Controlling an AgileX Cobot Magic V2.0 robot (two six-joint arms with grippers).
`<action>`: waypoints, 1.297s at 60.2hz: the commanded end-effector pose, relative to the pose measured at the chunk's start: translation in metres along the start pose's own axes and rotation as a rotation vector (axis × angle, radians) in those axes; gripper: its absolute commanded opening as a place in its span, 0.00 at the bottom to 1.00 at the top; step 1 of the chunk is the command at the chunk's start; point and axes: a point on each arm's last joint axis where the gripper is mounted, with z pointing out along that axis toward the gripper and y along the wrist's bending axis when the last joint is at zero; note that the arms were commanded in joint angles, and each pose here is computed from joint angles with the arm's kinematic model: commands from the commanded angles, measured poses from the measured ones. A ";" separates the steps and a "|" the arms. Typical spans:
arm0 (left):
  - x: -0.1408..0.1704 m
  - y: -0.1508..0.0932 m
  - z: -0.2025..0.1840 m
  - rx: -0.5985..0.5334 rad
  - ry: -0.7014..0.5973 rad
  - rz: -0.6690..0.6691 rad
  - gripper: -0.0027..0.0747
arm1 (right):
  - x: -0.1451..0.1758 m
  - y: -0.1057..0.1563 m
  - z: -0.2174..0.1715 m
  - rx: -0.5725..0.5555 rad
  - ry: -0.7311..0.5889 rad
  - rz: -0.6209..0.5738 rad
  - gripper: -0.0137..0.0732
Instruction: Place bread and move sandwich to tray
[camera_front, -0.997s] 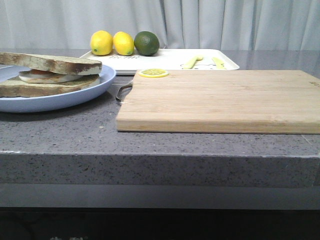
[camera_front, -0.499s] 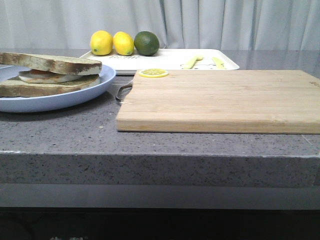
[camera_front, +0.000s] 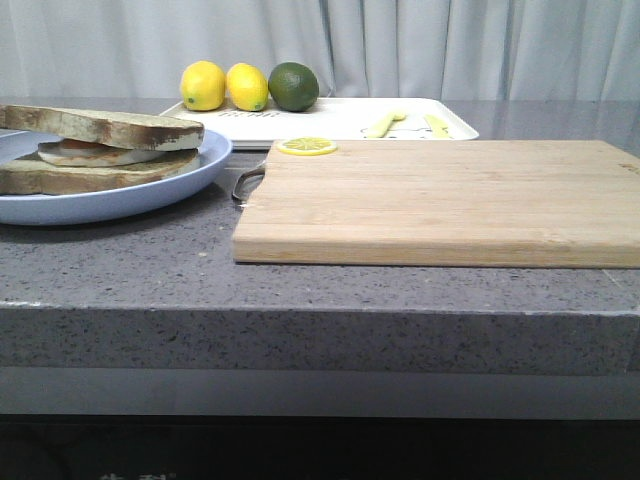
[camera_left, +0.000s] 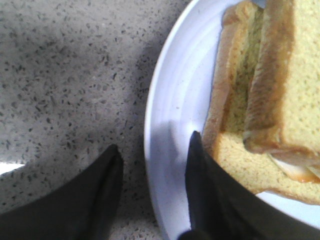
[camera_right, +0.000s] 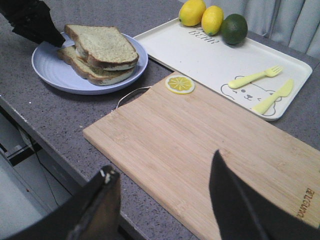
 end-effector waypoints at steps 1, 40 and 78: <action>-0.011 -0.006 -0.009 0.034 -0.076 -0.023 0.36 | -0.014 -0.002 -0.004 0.016 -0.097 -0.007 0.64; -0.015 -0.018 -0.033 0.063 -0.172 0.018 0.01 | -0.014 -0.002 -0.004 0.016 -0.097 -0.007 0.64; -0.090 -0.114 -0.061 0.380 -0.418 -0.005 0.01 | -0.014 -0.002 -0.004 0.016 -0.097 -0.007 0.64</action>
